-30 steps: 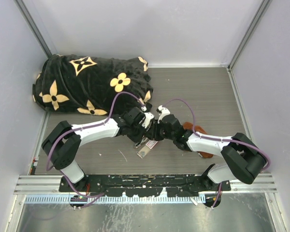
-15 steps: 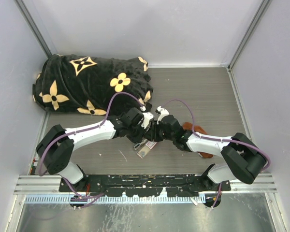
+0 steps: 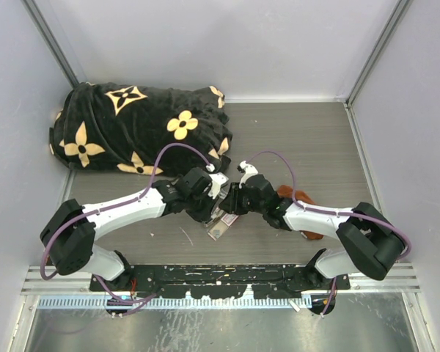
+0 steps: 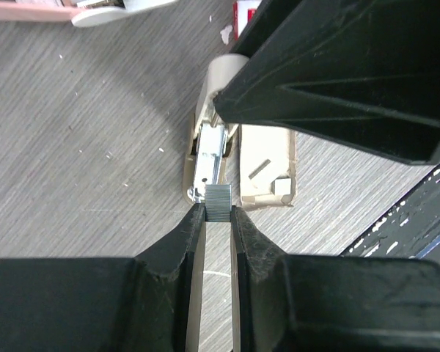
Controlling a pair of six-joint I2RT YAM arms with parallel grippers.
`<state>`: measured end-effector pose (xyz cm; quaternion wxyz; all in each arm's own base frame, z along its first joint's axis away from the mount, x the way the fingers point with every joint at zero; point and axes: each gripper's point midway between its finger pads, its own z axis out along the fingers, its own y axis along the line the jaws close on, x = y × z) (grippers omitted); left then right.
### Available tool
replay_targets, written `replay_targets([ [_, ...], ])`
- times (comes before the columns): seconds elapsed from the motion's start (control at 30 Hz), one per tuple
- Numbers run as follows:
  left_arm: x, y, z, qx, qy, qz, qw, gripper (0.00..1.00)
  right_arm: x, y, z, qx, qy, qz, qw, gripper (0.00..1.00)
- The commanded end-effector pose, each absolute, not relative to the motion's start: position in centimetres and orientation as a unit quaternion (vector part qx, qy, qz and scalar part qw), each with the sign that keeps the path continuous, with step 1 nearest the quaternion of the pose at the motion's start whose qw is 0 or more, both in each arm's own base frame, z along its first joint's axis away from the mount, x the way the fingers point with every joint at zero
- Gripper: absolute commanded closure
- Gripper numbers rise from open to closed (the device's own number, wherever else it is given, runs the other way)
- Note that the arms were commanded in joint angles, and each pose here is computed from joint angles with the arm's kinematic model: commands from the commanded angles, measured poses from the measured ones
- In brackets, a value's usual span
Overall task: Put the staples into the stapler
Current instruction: Adjust the stapler at the center of the board.
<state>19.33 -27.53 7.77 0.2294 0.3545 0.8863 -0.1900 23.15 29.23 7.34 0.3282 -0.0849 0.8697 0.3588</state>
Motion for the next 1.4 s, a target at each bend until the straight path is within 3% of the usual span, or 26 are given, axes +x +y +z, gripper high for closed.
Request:
replay_targets([
  [0.0, 18.5, -27.7, 8.9, 0.357, 0.888, -0.191, 0.216, 0.83, 23.9, 29.6, 9.8, -0.078, 0.851, 0.376, 0.359, 0.85],
  [1.37, 19.9, -29.7, 5.5, 0.385, 0.882, -0.181, 0.200, 0.82, 23.8, 27.8, 9.4, -0.037, 0.844, 0.394, 0.361, 0.84],
])
